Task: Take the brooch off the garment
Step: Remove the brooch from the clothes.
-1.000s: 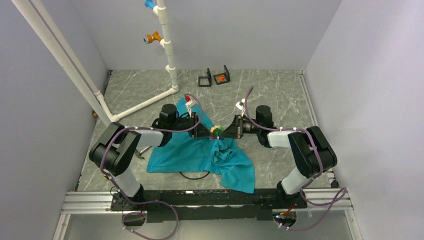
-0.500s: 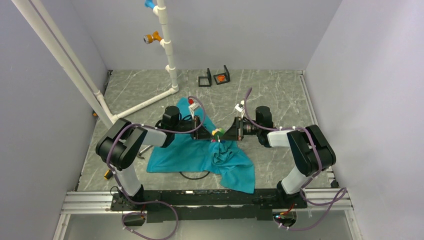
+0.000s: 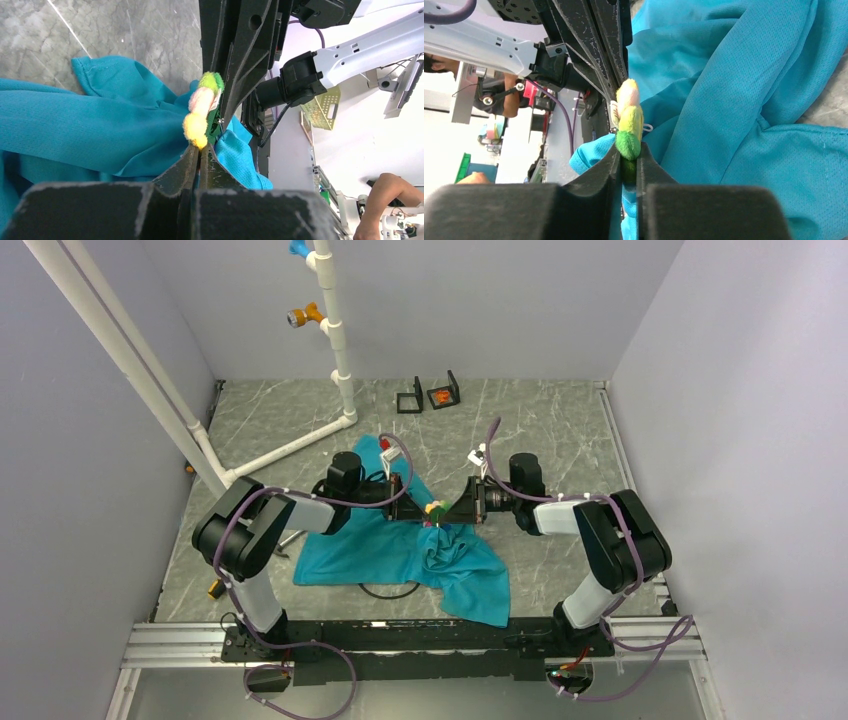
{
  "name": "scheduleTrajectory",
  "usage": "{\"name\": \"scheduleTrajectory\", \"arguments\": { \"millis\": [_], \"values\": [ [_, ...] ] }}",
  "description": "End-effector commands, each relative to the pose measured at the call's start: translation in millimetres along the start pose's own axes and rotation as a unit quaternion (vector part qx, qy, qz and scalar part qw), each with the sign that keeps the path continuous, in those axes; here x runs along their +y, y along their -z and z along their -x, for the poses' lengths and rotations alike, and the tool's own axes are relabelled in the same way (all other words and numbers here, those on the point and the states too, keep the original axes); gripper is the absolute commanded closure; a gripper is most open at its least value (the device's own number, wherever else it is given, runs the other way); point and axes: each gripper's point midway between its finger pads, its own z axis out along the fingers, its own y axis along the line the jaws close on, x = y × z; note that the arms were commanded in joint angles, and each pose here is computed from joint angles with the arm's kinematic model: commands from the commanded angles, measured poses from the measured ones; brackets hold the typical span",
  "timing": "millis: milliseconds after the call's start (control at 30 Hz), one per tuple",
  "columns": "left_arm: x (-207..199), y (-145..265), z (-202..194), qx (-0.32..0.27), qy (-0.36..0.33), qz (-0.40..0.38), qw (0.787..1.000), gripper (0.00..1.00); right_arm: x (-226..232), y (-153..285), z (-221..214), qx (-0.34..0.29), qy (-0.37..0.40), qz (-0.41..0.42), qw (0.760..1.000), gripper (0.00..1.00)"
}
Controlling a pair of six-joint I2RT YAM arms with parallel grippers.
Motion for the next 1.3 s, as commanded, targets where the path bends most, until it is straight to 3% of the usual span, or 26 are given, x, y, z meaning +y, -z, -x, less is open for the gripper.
{"name": "scheduleTrajectory", "arguments": {
  "millis": [0, 133, 300, 900, 1133, 1267],
  "values": [
    [-19, -8, 13, 0.005, -0.030, -0.037, 0.999, 1.00, 9, -7, 6, 0.003, 0.048, 0.011, 0.999, 1.00],
    [-20, -4, 18, -0.006, -0.041, -0.024, 0.999, 0.64, 9, -7, 9, -0.002, 0.047, 0.005, 0.999, 1.00],
    [-22, 3, 20, -0.020, -0.063, 0.000, 0.998, 0.52, 11, -7, 16, -0.022, 0.036, -0.005, 0.999, 1.00],
    [-20, -12, 13, 0.004, -0.061, 0.015, 0.998, 0.59, 13, -9, 19, -0.027, 0.018, 0.005, 0.999, 1.00],
    [-8, -13, 7, 0.018, -0.050, 0.036, 0.998, 0.84, 16, -7, 19, -0.029, 0.021, 0.009, 0.999, 1.00],
    [-6, -10, 5, 0.020, -0.053, 0.042, 0.998, 0.89, 16, -5, 20, -0.031, 0.024, 0.011, 0.999, 1.00]
  ]
}}
